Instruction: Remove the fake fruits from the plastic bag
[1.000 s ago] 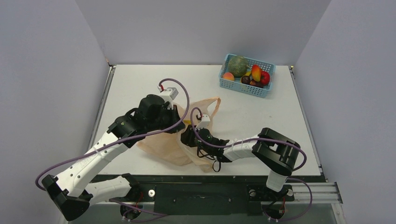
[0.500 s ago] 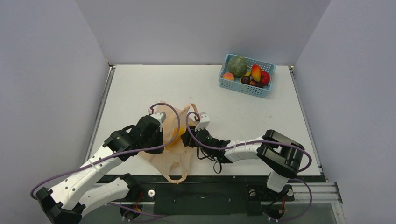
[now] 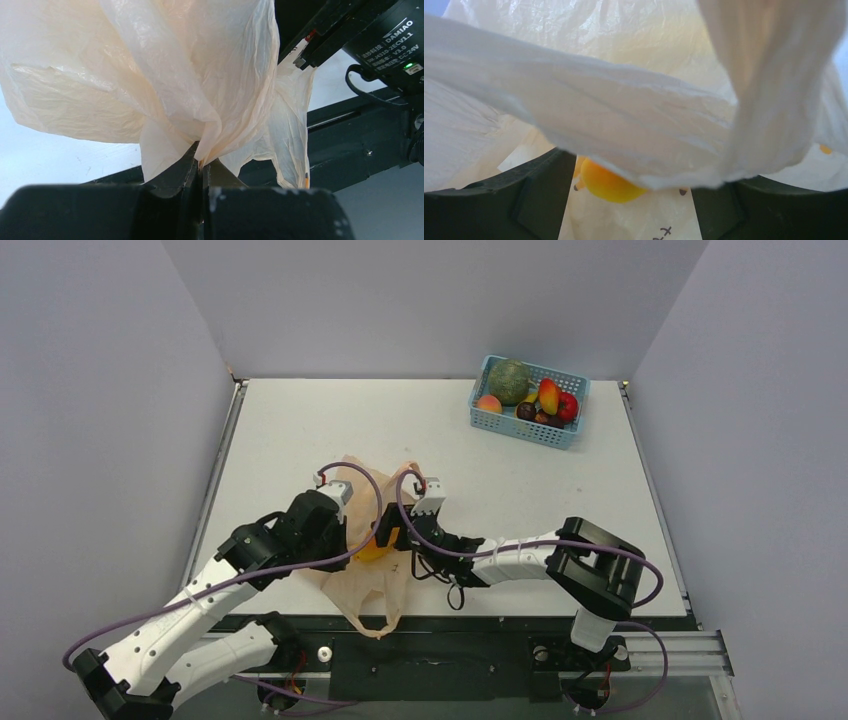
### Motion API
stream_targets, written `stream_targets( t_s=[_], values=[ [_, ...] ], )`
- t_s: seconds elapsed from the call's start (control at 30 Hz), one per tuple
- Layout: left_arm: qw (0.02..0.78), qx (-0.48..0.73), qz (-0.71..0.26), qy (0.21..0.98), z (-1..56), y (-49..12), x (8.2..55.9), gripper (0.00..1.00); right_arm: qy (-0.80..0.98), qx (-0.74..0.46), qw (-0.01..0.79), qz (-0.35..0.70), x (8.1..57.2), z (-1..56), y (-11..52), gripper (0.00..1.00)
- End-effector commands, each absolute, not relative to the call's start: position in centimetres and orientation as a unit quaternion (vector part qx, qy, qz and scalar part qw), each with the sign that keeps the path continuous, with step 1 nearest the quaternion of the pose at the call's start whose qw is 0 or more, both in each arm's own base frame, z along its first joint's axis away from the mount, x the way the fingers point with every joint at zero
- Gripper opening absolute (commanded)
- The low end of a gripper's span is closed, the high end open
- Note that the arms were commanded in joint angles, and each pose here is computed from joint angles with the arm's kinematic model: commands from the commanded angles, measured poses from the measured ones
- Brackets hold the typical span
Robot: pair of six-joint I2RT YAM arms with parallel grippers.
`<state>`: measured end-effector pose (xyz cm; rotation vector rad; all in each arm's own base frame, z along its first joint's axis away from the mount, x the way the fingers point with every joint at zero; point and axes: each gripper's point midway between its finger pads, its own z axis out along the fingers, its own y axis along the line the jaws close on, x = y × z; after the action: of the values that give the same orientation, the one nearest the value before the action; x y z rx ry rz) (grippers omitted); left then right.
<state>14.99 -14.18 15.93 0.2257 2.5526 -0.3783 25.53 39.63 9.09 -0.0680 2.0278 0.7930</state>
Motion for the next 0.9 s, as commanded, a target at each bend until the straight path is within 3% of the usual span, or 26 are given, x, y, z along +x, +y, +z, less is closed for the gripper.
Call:
stream_targets(
  t_s=[0.0, 0.2, 0.87],
  values=[
    [0.300, 0.083, -0.149, 0.938, 16.9, -14.2, 15.6, 0.00, 0.812, 0.056, 0.481, 0.326, 26.2, 10.5, 39.2, 0.76],
    [0.307, 0.080, -0.151, 0.936, 17.1, -14.1, 15.7, 0.00, 0.829, 0.104, 0.461, 0.300, 25.8, 8.6, 38.2, 0.82],
    [0.316, 0.083, -0.162, 0.931, 17.6, -14.3, 15.4, 0.00, 0.855, 0.113, 0.426, 0.273, 26.4, 5.9, 42.4, 0.81]
  ],
)
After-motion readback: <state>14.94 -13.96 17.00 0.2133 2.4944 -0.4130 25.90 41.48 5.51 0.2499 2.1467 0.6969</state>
